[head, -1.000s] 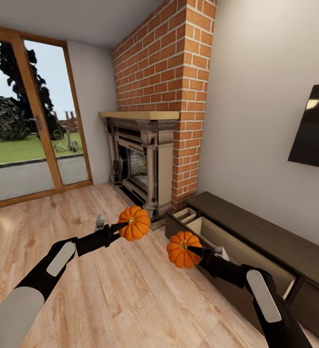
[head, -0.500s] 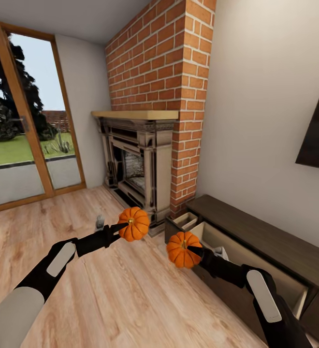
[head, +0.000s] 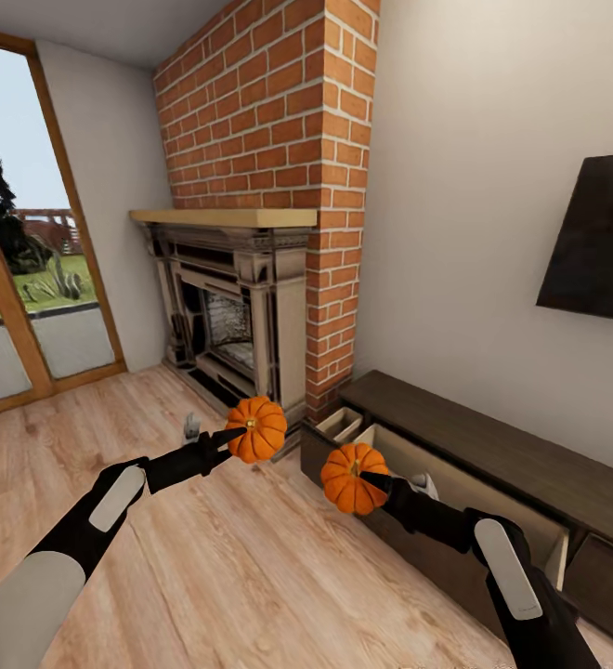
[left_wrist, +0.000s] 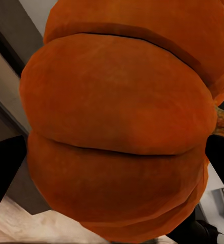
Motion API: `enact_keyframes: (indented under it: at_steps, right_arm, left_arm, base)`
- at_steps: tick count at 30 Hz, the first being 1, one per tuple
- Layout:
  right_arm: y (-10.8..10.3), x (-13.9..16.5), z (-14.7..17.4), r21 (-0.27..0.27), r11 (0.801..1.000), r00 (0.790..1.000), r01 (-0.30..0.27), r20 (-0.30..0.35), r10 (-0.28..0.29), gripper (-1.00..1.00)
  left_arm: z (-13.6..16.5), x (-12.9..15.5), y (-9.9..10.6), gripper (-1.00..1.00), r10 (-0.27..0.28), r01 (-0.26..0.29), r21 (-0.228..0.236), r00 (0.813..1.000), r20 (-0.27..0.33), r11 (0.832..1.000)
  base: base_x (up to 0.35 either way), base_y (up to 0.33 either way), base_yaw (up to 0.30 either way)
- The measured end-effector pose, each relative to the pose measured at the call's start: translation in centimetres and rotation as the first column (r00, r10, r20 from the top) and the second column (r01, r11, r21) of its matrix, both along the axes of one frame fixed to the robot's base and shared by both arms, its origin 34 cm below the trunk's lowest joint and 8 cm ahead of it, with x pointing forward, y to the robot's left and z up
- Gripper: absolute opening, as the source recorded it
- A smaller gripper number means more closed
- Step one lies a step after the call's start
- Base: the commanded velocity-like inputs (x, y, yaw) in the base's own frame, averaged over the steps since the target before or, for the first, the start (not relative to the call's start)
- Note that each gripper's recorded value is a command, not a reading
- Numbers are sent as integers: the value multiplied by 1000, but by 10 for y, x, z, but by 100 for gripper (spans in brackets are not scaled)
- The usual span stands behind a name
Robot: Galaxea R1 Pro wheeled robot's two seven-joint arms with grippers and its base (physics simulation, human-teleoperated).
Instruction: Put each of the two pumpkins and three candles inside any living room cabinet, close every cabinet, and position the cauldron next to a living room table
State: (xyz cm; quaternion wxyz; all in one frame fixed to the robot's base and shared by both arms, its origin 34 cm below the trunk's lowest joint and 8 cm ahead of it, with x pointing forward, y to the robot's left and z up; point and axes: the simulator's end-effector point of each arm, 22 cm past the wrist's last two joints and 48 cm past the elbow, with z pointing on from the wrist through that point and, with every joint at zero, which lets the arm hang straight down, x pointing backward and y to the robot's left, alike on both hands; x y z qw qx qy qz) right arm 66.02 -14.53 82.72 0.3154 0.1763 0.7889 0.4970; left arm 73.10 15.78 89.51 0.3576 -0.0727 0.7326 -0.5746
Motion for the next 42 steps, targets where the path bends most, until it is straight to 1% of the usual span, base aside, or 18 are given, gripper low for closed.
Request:
enact_keyframes:
  at_steps: [16, 42]
  right_arm:
    - [-1, 0, -4, 0, 1000, 1000, 2, -8, -2, -100]
    - [-2, 1, -7, -15, 1000, 1000, 4, -10, -4, -100]
  left_arm:
    - [-4, 1, 0, -100, 1, -1, 0, 1000, -7, 1000]
    - [-7, 1, 0, -100, 1, -1, 11, 1000, -7, 1000]
  base:
    - [75, 255, -271]
    - [3, 12, -285]
